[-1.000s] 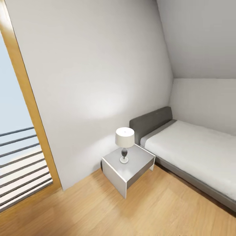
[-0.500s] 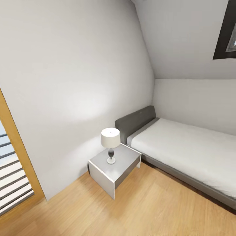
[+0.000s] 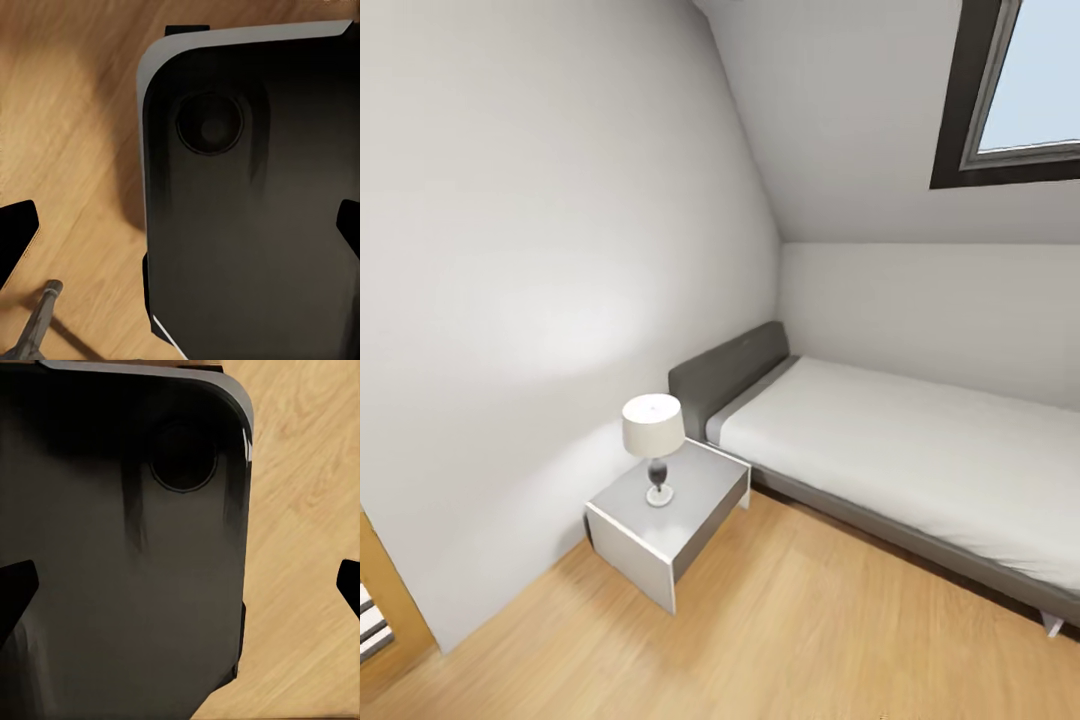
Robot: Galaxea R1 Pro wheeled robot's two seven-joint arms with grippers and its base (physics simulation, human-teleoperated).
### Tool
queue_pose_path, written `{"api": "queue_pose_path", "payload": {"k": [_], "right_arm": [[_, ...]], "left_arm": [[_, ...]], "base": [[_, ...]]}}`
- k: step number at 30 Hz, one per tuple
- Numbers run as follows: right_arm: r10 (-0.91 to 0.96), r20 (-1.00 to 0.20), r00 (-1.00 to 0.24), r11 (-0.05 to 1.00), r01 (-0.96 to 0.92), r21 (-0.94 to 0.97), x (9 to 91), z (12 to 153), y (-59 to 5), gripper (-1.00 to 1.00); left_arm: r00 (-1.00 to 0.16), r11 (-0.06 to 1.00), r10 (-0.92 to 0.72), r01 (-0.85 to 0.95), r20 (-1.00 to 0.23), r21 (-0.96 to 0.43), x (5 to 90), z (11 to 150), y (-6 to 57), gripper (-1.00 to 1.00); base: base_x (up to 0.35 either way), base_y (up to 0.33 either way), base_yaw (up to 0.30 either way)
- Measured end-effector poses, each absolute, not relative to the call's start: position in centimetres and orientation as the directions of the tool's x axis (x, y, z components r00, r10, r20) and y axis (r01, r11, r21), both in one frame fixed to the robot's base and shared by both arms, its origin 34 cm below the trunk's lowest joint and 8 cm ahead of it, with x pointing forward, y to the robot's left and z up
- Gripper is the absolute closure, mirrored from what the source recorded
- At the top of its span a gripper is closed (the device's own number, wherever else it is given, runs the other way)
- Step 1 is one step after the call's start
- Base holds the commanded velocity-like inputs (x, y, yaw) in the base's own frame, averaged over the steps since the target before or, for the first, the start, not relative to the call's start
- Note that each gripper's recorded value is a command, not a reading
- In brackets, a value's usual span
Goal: Attach the digital camera to the camera tripod in the bedroom.
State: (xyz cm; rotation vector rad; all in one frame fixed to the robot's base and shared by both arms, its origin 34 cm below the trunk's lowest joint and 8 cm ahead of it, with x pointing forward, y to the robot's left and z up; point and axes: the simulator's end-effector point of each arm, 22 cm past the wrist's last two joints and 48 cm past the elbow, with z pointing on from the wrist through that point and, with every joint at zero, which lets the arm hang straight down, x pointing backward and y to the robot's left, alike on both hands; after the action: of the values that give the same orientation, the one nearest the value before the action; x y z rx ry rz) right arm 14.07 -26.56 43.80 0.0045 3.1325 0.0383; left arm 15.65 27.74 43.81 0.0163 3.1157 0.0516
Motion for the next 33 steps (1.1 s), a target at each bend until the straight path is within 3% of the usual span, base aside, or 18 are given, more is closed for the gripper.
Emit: {"api": "queue_pose_path", "payload": {"k": [33], "right_arm": [[0.003, -0.021, -1.000, 1.000, 0.003, 0.024, 14.54, 43.80, -26.56, -1.00]], "left_arm": [[-0.999, 0.999, 0.011, 0.010, -0.037, 0.036, 16.11, 43.83, 27.86, -1.00]], "base": [[0.000, 0.000, -0.300]]}}
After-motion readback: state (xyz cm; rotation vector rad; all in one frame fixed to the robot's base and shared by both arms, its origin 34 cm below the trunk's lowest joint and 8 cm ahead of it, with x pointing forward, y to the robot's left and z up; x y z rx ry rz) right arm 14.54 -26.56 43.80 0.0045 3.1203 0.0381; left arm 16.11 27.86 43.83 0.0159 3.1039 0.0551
